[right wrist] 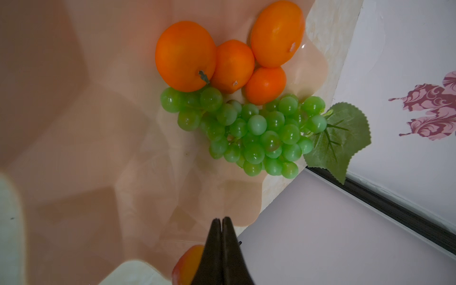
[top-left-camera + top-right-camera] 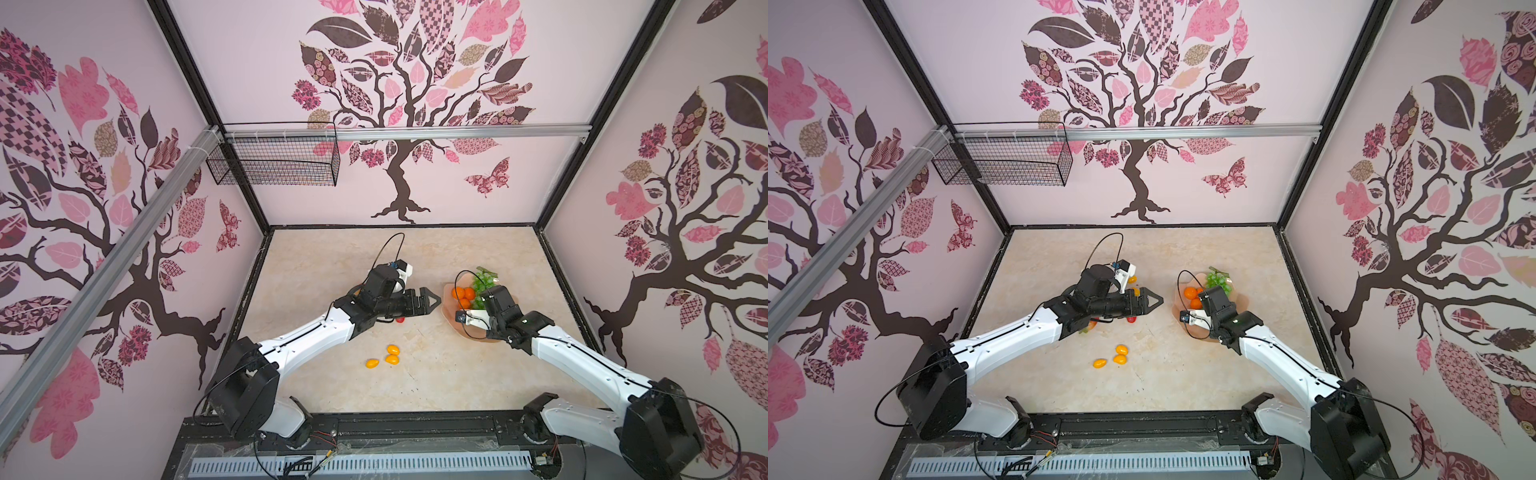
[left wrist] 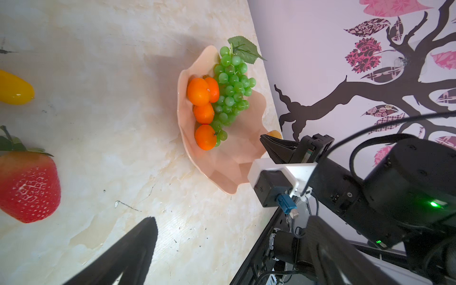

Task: Arrange fruit in a fruit bowl
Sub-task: Place the fruit in the fruit bowl.

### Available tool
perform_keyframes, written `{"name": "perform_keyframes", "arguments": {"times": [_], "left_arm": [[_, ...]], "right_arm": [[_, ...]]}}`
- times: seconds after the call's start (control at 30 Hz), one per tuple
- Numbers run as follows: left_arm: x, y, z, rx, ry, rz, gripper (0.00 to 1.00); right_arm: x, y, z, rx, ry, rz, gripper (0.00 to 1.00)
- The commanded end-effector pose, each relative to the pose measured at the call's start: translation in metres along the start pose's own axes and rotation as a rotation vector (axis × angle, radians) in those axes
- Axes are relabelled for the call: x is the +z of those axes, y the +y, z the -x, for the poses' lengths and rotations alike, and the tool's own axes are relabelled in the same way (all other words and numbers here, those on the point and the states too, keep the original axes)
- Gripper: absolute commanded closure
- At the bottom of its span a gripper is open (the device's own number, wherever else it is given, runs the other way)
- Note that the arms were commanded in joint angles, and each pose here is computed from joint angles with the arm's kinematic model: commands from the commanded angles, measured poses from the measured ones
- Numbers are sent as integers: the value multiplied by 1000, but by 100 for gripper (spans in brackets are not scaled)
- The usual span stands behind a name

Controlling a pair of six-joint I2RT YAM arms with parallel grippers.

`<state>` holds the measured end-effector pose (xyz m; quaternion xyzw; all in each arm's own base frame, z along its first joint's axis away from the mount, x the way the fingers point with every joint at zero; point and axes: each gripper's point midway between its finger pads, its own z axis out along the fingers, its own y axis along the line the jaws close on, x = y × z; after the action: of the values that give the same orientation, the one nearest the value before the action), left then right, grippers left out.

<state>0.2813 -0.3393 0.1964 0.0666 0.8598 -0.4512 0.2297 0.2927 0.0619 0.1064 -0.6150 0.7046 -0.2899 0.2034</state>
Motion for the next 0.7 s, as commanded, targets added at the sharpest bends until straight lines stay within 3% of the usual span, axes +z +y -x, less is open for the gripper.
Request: {"name": "perform_keyframes", "arguments": {"times": [0.0,0.67], "left_arm": [[-3,-18,17,14,-36,-54,2],[-17,-11,23,5,-49,-53,2]], "right_arm": [[10,-14,4,-33,9,-49,100],[50,-14,7,-33,16,13,97]]}}
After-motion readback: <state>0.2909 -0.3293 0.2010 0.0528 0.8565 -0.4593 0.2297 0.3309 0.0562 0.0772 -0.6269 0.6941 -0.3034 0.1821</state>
